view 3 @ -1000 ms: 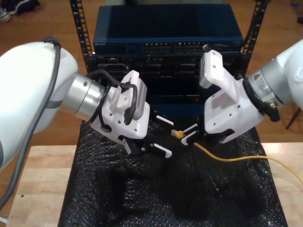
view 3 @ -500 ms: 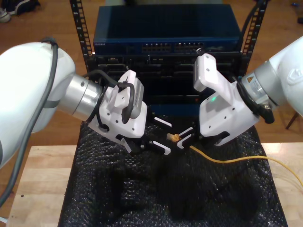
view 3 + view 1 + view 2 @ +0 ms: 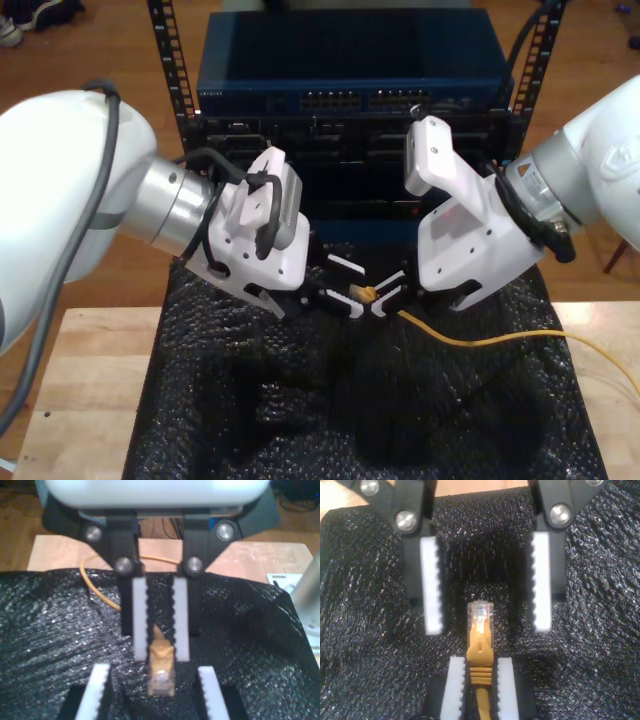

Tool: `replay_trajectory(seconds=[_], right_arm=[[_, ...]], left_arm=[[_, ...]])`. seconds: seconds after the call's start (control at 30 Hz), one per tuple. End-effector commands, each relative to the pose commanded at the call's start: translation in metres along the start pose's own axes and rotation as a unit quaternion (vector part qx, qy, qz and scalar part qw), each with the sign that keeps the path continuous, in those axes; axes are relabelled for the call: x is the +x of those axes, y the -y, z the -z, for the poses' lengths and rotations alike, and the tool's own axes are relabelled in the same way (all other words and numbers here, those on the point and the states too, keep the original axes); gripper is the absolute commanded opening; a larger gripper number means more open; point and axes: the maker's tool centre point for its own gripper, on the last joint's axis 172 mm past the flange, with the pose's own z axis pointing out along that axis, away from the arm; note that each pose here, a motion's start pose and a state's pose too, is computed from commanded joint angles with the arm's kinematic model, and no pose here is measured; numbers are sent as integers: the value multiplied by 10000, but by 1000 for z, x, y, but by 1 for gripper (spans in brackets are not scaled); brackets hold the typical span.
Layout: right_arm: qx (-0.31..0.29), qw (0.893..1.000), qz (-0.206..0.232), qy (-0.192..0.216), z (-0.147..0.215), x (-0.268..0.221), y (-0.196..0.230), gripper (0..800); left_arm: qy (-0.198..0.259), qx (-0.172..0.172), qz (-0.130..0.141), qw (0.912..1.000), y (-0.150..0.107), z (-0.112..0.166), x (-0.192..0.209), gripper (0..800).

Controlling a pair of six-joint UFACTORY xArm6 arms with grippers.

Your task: Grab the cable and plug it in

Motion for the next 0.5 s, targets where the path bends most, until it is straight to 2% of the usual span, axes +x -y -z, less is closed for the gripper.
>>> replay_trajectory(seconds=[0.5], right_arm=[[11,9998,-57,-174,0,8,0,6]], left_arm=[[-46,4,1,10000,0,0,0,339]])
